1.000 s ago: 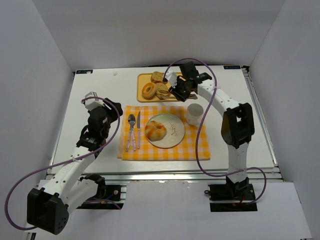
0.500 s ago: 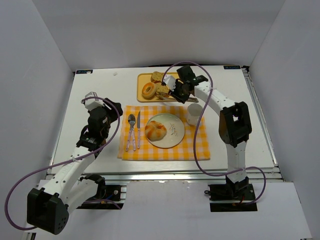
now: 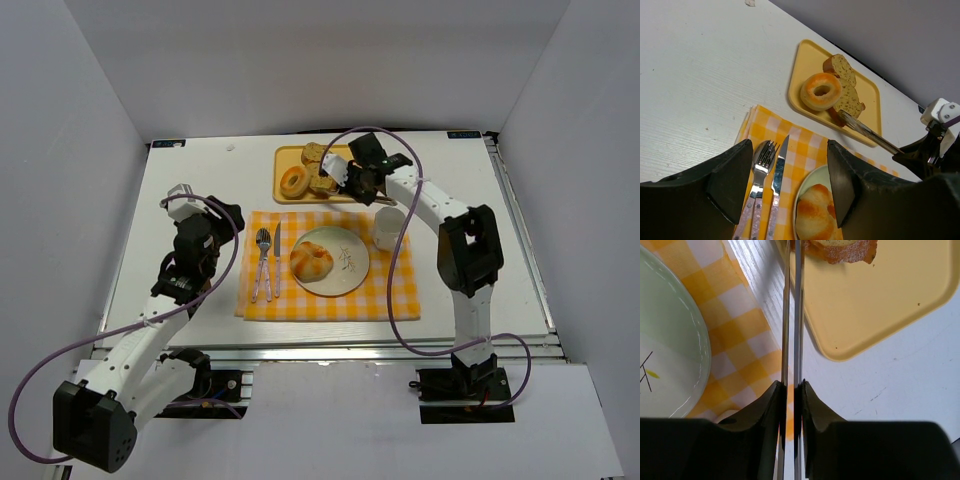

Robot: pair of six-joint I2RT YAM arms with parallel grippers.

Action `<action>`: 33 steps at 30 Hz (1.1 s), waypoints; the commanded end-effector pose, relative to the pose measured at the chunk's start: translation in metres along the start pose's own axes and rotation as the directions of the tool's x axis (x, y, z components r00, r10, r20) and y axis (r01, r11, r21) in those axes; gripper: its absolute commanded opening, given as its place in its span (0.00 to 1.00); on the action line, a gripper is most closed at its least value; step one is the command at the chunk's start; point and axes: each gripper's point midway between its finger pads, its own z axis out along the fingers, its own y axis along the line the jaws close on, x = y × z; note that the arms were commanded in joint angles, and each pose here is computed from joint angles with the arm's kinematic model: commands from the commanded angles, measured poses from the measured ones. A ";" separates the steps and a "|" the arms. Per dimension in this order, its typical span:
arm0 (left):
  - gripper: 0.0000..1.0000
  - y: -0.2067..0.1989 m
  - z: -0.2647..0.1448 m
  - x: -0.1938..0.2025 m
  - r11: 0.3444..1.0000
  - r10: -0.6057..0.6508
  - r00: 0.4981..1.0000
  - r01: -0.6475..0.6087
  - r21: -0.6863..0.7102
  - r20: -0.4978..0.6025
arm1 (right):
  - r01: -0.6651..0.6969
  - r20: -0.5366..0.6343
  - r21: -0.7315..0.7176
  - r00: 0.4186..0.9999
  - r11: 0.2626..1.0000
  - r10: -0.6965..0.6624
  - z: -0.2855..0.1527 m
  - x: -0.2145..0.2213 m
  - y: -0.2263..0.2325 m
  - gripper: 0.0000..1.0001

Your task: Place the bread

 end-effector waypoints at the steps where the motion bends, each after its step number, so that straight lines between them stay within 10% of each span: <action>1: 0.71 0.000 -0.004 -0.008 1.000 -0.011 1.000 0.011 0.000 0.023 | -0.007 0.122 0.104 0.993 0.995 -0.006 -0.057 -0.037 -0.029 0.03; 8: 0.71 -0.003 -0.003 -0.009 1.000 -0.011 1.000 0.011 0.007 0.023 | -0.029 0.203 0.152 0.979 0.988 -0.003 -0.101 -0.047 -0.038 0.02; 19: 0.71 -0.003 -0.003 -0.007 1.000 -0.016 1.000 0.016 0.010 0.017 | -0.007 0.230 -0.144 0.972 0.990 0.040 -0.142 0.008 0.082 0.02; 33: 0.71 -0.012 0.006 -0.002 0.999 -0.028 1.000 0.028 0.037 -0.004 | -0.076 0.138 -0.309 0.983 0.948 0.124 -0.145 0.061 0.153 0.20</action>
